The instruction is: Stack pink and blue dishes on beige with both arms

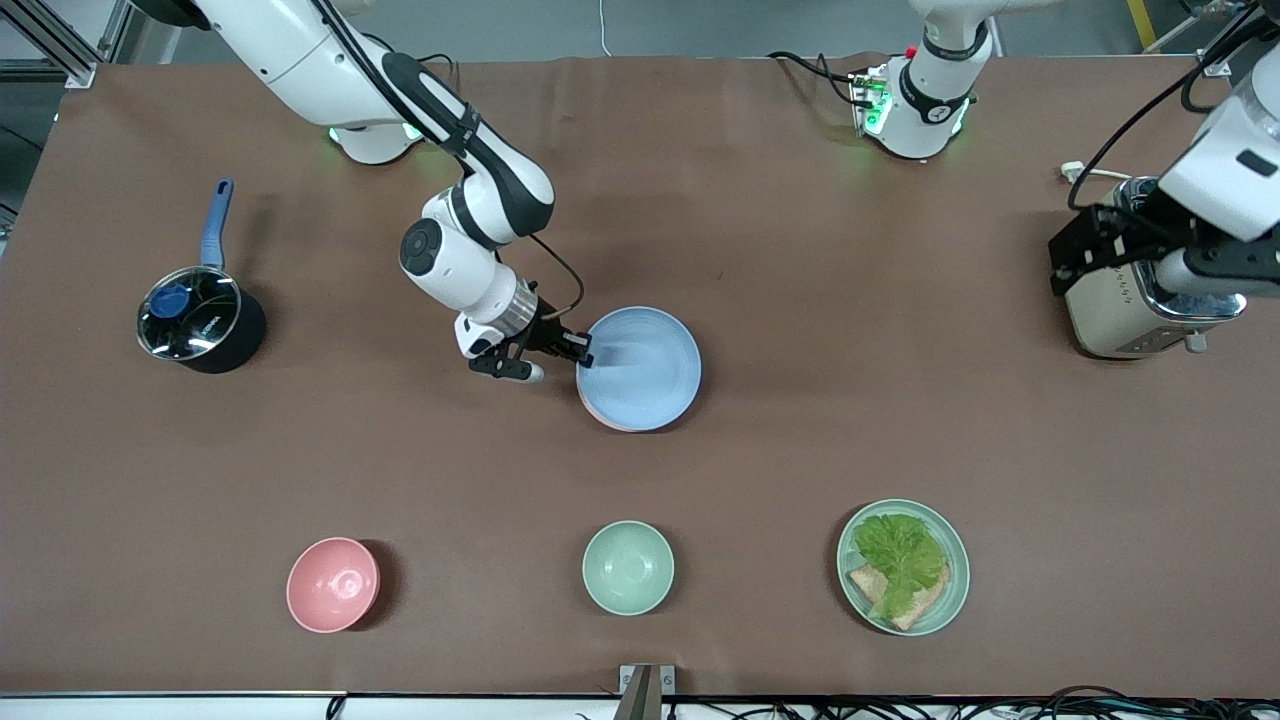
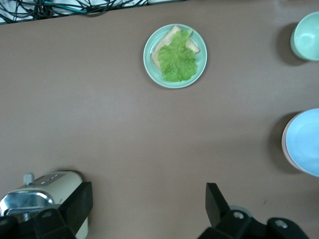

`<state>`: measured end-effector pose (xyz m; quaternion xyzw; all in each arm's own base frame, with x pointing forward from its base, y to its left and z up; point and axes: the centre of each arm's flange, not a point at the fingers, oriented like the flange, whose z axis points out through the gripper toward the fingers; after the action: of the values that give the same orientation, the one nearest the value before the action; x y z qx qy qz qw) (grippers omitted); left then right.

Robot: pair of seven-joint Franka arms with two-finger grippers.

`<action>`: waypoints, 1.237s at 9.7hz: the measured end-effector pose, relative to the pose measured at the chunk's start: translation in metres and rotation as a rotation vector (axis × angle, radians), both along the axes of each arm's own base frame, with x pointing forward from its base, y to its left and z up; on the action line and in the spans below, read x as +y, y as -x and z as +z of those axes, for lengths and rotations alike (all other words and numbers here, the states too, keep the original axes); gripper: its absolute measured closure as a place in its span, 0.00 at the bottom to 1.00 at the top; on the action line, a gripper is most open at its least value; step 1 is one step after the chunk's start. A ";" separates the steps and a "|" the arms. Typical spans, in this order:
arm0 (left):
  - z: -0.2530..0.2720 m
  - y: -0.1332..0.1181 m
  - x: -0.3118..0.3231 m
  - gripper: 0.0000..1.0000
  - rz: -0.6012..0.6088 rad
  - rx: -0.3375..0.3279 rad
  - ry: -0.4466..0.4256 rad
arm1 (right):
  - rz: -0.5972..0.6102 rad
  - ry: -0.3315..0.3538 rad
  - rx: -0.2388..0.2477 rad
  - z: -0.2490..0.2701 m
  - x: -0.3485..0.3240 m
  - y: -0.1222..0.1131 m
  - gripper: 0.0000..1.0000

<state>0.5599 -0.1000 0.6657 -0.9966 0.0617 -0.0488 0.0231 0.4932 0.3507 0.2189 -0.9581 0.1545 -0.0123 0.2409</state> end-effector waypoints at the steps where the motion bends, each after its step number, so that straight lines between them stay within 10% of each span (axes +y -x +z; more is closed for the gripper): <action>1: 0.001 0.012 0.006 0.00 0.007 0.026 -0.011 | -0.001 0.001 0.002 -0.002 0.000 0.000 0.85; 3: 0.003 0.026 0.020 0.00 0.030 0.054 -0.013 | -0.008 0.002 -0.001 -0.002 -0.004 -0.003 0.75; 8: 0.004 0.028 0.038 0.00 0.065 0.067 0.022 | -0.006 0.012 -0.079 0.056 -0.040 -0.053 0.02; 12: 0.004 0.028 0.046 0.00 0.078 0.067 0.024 | 0.088 0.211 -0.053 0.167 -0.137 -0.109 0.00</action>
<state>0.5323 -0.0544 0.6701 -0.9996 0.0227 -0.0151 0.0108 0.6020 0.2139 0.3854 -0.9833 0.1039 -0.0434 0.1433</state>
